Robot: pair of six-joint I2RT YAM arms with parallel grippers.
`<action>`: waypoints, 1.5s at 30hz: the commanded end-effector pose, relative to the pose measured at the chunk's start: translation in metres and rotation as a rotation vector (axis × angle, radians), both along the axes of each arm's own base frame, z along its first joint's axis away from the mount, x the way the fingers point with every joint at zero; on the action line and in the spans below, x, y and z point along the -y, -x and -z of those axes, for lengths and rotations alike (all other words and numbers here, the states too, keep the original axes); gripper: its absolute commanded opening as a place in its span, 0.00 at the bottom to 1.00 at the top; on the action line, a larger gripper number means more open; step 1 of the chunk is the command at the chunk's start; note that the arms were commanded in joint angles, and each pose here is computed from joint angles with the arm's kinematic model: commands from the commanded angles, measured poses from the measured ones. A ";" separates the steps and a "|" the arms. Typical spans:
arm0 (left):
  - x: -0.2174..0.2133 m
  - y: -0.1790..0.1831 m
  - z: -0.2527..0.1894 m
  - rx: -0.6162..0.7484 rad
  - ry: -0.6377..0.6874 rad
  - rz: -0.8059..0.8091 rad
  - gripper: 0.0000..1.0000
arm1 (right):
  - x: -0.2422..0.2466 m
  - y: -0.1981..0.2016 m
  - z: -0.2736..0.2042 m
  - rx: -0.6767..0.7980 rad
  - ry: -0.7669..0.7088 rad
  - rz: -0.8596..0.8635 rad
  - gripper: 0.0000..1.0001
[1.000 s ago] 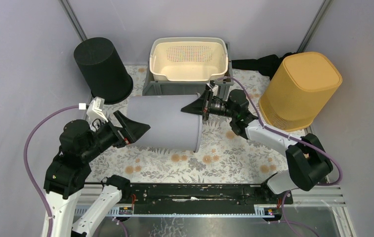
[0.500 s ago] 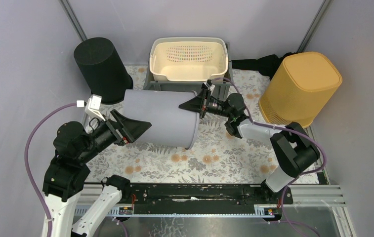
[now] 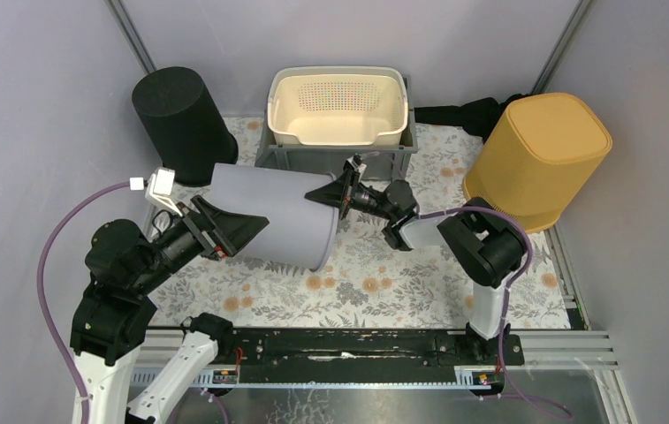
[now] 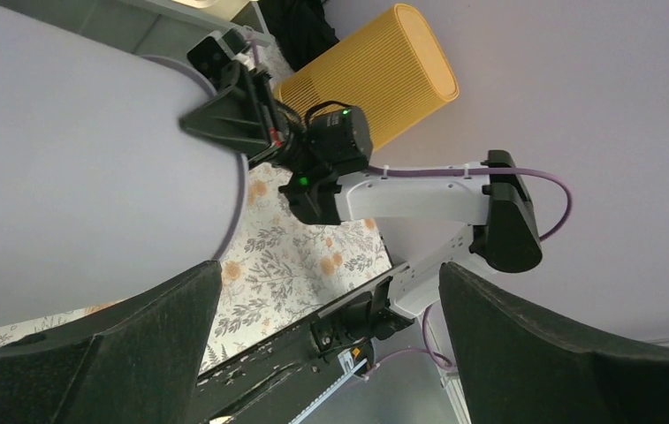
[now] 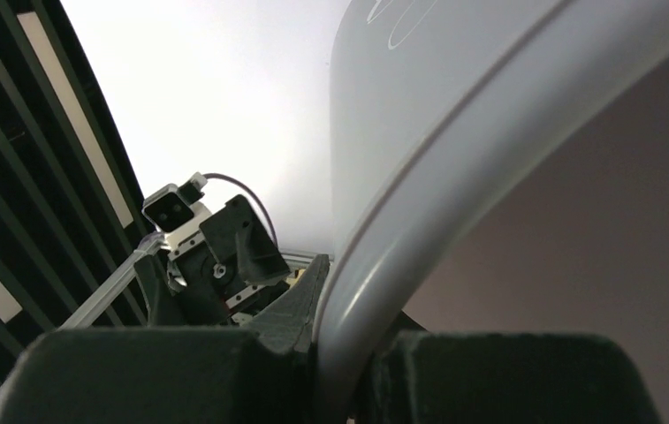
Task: Turn the large container upside down
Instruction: Turn the container upside down at the center of the board.
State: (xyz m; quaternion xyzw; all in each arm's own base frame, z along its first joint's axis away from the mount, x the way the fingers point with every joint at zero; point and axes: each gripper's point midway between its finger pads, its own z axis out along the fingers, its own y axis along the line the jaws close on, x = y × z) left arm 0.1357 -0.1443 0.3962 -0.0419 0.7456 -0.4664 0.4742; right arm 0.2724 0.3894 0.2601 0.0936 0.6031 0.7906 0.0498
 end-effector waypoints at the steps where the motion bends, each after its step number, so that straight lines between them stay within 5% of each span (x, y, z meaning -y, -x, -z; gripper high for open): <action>1: 0.004 0.003 -0.022 0.078 0.016 0.031 1.00 | -0.003 0.014 -0.059 0.213 -0.216 0.036 0.00; 24: 0.000 0.006 -0.020 0.080 0.011 0.016 1.00 | -0.097 0.005 -0.052 0.270 -0.326 -0.029 0.00; 33: 0.001 0.004 -0.017 0.068 0.019 0.016 1.00 | -0.094 0.010 0.010 0.208 -0.187 -0.013 0.36; 45: 0.002 0.004 -0.012 0.059 0.027 0.018 1.00 | -0.070 0.019 0.054 0.174 -0.061 0.012 0.49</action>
